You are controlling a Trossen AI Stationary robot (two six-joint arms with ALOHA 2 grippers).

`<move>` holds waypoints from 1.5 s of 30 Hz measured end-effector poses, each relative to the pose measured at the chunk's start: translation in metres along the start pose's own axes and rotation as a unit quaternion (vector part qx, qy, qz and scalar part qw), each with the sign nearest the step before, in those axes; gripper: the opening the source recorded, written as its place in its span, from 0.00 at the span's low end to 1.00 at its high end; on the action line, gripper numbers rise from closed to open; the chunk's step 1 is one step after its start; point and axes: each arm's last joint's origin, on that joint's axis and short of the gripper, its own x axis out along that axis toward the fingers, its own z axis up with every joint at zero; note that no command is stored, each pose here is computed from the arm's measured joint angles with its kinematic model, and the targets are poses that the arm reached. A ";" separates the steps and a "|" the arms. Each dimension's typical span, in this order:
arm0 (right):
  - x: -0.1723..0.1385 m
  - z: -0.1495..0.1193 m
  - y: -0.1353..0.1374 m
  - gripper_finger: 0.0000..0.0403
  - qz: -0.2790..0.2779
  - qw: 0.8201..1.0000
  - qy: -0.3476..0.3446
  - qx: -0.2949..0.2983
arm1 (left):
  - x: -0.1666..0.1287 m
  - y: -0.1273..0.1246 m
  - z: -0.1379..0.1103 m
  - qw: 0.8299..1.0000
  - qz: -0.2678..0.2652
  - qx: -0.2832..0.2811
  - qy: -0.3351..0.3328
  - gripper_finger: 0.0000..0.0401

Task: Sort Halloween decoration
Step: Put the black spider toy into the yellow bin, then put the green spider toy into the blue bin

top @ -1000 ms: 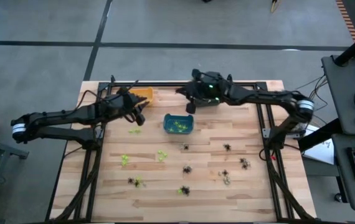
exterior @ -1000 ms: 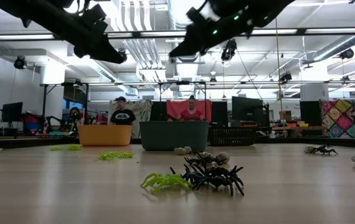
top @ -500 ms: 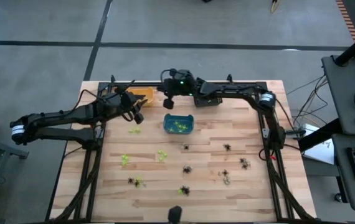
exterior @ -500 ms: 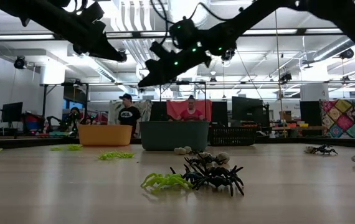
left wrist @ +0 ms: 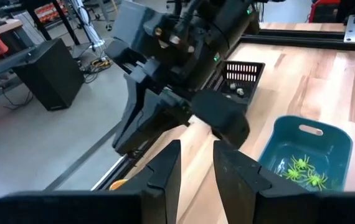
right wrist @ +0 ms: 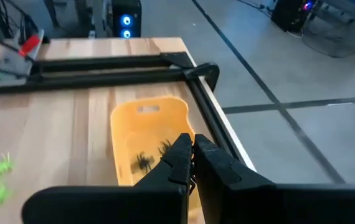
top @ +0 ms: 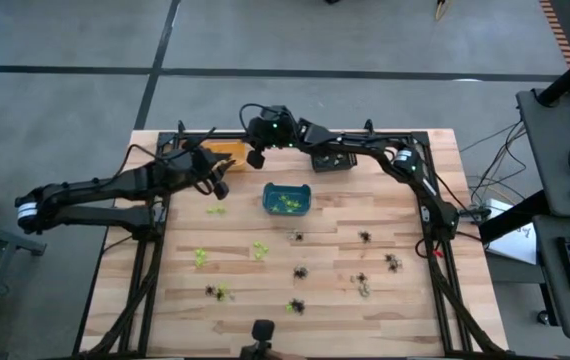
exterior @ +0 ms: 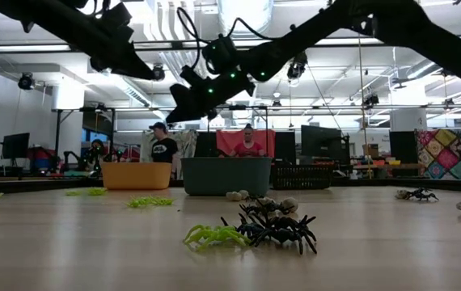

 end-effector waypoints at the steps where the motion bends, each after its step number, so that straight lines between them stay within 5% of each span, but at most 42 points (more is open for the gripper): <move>1: 0.003 0.001 0.000 0.02 0.003 1.000 -0.005 0.006 | -0.002 0.001 0.001 1.000 0.000 -0.004 -0.001 0.19; 15: 0.040 -0.012 0.001 0.02 0.007 0.999 -0.027 0.046 | -0.044 0.018 0.017 0.996 0.002 -0.053 -0.077 0.19; 27: 0.054 -0.031 0.004 0.03 0.013 0.998 -0.027 0.052 | -0.045 0.018 0.016 0.996 0.002 -0.048 -0.078 0.19; 40: 0.053 -0.034 0.006 0.31 0.026 0.998 -0.003 0.065 | -0.034 0.014 0.014 0.997 0.000 -0.059 -0.055 0.19; 45: 0.031 -0.009 0.008 0.34 0.073 0.996 0.017 0.055 | -0.030 0.012 0.008 0.997 -0.002 -0.076 -0.016 0.19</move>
